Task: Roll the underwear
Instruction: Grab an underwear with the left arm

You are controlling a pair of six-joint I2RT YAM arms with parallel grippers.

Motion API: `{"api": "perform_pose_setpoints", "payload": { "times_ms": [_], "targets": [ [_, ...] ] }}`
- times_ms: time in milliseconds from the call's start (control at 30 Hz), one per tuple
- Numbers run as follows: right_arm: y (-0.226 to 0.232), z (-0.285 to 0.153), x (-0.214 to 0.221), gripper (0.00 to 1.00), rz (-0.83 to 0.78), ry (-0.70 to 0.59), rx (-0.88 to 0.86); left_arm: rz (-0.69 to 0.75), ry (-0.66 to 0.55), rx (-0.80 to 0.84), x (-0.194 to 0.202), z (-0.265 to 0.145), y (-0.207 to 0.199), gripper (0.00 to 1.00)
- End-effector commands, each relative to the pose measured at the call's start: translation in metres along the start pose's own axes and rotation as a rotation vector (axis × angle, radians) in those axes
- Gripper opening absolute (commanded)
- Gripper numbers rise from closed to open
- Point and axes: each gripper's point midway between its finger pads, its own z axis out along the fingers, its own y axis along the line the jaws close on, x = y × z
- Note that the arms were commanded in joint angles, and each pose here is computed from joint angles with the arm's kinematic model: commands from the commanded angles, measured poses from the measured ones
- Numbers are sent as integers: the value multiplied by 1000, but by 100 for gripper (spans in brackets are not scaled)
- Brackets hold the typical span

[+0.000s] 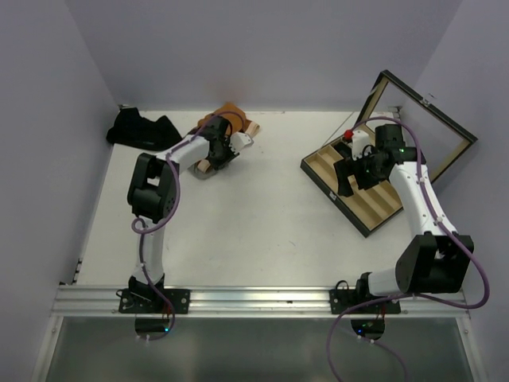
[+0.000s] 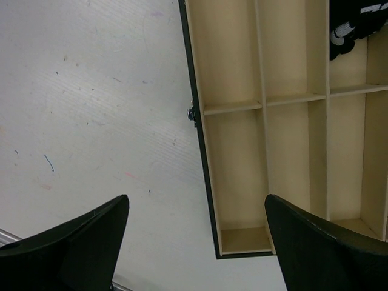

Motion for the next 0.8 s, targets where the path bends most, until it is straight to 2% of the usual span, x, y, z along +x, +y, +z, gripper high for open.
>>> {"api": "perform_pose_setpoints", "payload": {
  "times_ms": [0,67,133,200,233,267,400,500,667,700,767],
  "targets": [
    [-3,-12,-11,99,-29,-24,22,0,29,7,6,6,-4,20],
    [-2,-13,-12,99,-30,-30,20,9,-9,47,-3,-9,-11,1],
    [-1,-17,-16,99,-37,-47,22,6,-55,77,-13,-25,-15,0],
    [0,-19,-16,99,-38,-54,19,-2,-137,45,-36,-58,-8,0],
    [2,-20,-17,99,-41,-60,13,-35,-220,-2,-57,-86,5,0],
    [2,-19,-16,99,-40,-57,12,-31,-242,-17,-62,-97,8,0],
    [7,-16,-17,99,-37,-63,-23,-151,-383,-186,-96,-161,61,0],
    [10,-16,-19,99,-31,-58,-43,-175,-461,-226,-109,-194,82,0],
    [11,-17,-24,99,-33,-72,-57,-181,-525,-250,-122,-226,87,0],
    [11,-19,-26,99,-37,-82,-55,-171,-566,-200,-129,-234,78,0],
    [13,-25,-30,99,-48,-111,-49,-118,-690,-160,-144,-274,62,0]
  ]
}}
